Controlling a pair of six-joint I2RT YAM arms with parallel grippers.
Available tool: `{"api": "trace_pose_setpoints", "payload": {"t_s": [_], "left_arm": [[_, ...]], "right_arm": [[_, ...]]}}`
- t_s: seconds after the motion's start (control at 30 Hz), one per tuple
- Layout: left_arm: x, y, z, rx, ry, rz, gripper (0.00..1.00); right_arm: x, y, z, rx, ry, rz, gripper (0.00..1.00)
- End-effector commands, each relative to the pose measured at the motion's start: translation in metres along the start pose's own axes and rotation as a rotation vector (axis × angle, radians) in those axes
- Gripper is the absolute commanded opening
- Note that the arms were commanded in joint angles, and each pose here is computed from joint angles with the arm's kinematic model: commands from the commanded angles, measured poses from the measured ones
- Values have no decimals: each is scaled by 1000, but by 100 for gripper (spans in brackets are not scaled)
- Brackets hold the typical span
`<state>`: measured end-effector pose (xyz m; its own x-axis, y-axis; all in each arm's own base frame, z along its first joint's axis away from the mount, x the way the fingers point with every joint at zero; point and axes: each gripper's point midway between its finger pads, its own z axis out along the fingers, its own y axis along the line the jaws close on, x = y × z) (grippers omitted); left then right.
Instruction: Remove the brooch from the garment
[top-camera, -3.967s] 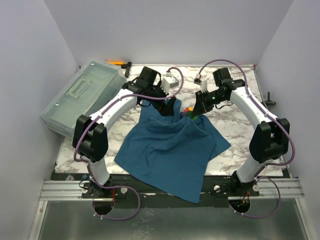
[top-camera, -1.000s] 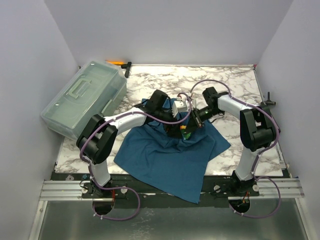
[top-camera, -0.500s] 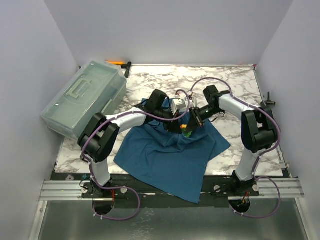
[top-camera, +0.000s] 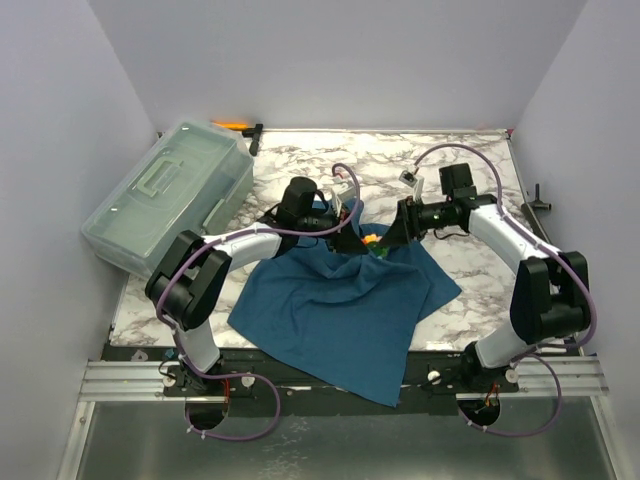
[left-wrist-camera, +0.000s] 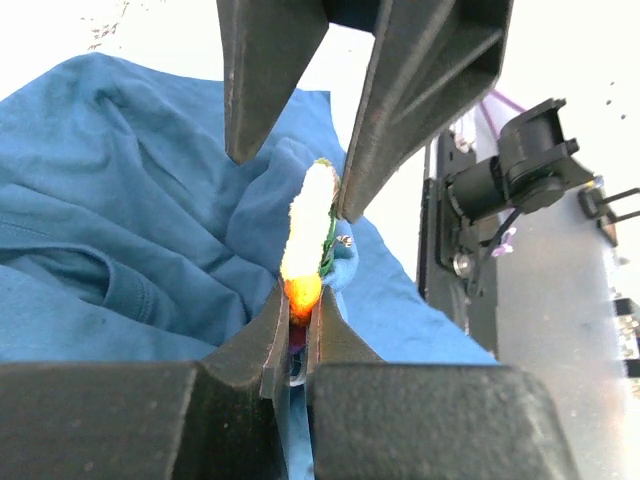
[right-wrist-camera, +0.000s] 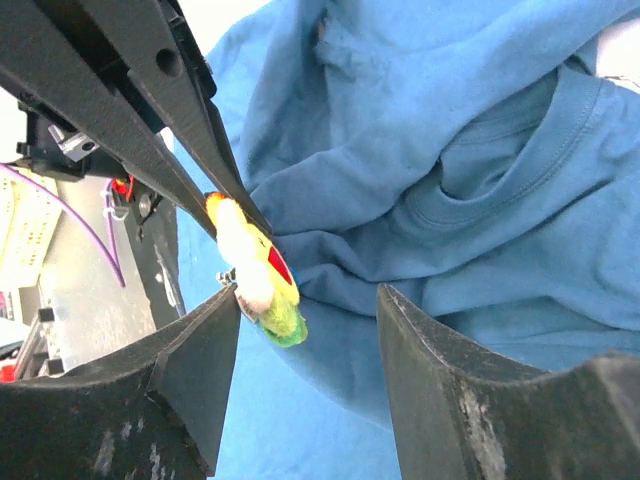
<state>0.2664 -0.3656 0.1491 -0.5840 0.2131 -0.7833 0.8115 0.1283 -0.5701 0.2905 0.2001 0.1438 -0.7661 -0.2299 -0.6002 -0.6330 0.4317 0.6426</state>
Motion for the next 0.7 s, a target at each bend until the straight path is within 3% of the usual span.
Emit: {"api": "trace_pose_setpoints", "payload": {"t_s": [0.0, 0.23, 0.67], "left_arm": [[-30, -26, -7, 98, -86, -18, 0], [-41, -24, -13, 93, -138, -42, 0], [-47, -24, -15, 133, -176, -97, 0]], "right_arm": [[-27, 13, 1, -43, -165, -59, 61], [-29, 29, -4, -88, -222, -106, 61], [-33, 43, -5, -174, -276, -139, 51]]}}
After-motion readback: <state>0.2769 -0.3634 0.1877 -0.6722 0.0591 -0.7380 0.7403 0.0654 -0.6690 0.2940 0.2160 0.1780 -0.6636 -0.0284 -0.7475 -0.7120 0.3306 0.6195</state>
